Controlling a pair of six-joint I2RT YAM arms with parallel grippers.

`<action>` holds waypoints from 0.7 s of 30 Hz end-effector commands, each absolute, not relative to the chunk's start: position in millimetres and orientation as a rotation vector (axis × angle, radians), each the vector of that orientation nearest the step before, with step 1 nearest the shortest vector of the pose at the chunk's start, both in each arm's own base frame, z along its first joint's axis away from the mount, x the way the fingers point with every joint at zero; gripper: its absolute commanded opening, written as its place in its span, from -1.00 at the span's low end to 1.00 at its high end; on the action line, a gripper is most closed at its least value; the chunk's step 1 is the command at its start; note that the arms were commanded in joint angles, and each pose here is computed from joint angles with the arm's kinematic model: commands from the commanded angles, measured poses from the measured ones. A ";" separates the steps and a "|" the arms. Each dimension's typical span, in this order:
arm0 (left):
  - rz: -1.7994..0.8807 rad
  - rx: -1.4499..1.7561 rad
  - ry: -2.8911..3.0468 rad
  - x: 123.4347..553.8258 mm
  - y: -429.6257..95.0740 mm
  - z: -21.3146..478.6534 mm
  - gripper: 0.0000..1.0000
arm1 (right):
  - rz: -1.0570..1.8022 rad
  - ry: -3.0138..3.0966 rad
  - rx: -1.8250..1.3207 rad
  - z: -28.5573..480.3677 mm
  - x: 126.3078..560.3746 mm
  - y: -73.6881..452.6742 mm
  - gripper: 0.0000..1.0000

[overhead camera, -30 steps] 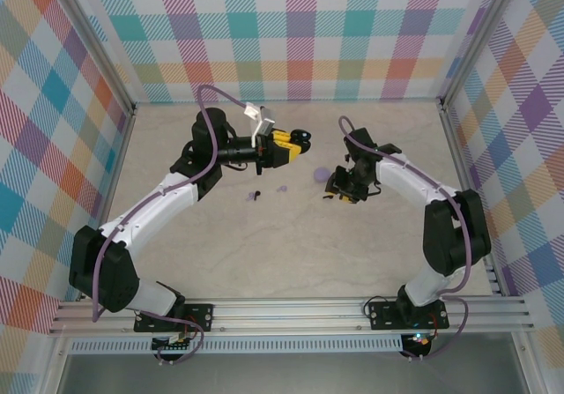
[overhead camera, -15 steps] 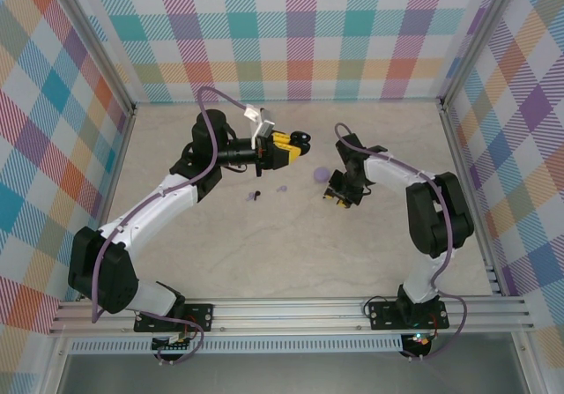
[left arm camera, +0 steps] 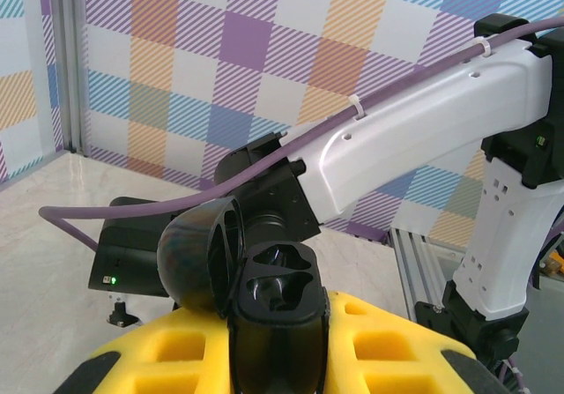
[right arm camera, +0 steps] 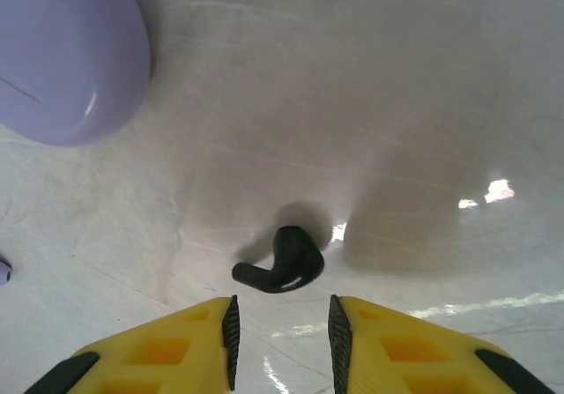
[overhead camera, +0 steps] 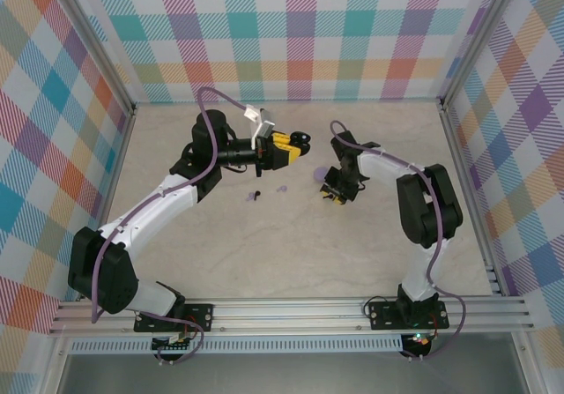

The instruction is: Insert the wireless bluetooth earbuds into the charging case

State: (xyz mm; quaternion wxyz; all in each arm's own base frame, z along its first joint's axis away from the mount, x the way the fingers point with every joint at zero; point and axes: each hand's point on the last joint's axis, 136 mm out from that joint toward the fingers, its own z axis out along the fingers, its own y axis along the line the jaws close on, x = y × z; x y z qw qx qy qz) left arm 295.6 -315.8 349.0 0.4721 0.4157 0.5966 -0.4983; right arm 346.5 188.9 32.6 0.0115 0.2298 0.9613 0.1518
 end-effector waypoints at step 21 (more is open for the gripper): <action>-1.204 1.056 1.421 285.1 -314.1 354.3 -0.82 | 0.188 3.075 0.471 23.7 346.5 174.5 -0.56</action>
